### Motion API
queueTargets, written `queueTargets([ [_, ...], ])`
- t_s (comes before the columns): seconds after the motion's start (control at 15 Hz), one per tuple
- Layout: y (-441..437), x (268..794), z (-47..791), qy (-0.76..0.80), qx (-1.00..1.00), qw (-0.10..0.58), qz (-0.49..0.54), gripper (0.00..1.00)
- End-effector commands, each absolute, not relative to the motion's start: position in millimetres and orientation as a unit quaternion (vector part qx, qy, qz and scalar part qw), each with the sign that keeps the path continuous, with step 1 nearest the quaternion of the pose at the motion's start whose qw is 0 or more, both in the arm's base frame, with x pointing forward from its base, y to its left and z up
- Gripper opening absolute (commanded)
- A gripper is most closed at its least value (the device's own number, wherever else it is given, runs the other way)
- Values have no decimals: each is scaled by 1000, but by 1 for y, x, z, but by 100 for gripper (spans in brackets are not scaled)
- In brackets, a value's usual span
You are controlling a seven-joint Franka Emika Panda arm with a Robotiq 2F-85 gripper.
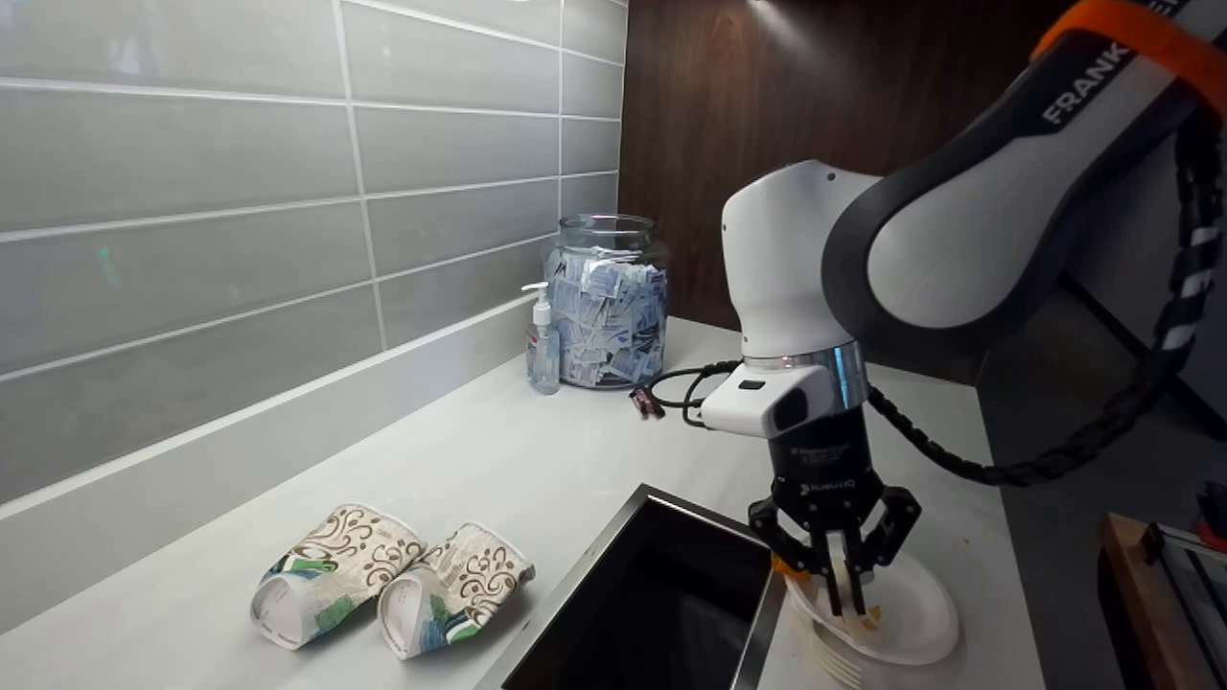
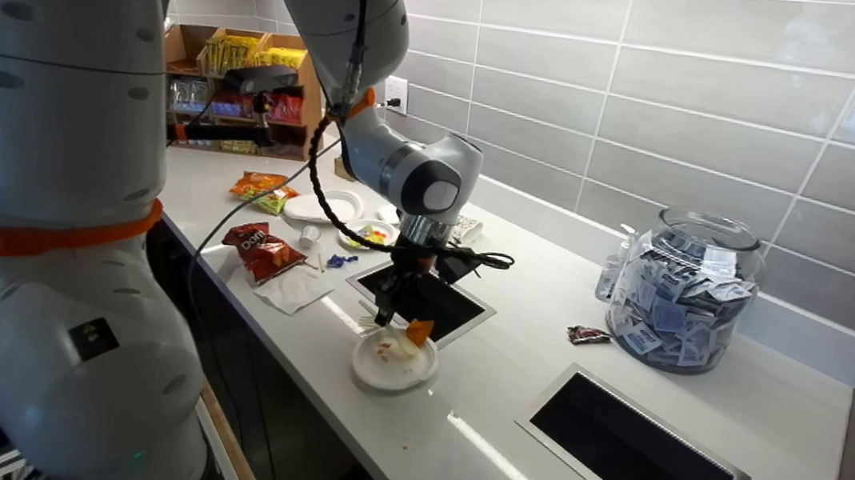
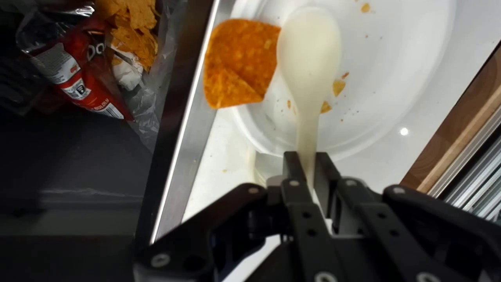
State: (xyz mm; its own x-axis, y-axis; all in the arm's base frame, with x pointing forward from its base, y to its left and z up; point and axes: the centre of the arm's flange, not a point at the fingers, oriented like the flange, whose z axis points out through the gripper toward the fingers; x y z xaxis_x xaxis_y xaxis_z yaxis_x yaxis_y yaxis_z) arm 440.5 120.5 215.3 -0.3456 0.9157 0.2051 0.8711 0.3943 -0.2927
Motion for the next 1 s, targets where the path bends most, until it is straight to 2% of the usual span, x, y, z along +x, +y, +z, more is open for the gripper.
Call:
queueTargets([
  [0.0,121,446,214,-825,-532,176,71,3],
  [0.93,132,452,222,-838,-517,165,63,3],
])
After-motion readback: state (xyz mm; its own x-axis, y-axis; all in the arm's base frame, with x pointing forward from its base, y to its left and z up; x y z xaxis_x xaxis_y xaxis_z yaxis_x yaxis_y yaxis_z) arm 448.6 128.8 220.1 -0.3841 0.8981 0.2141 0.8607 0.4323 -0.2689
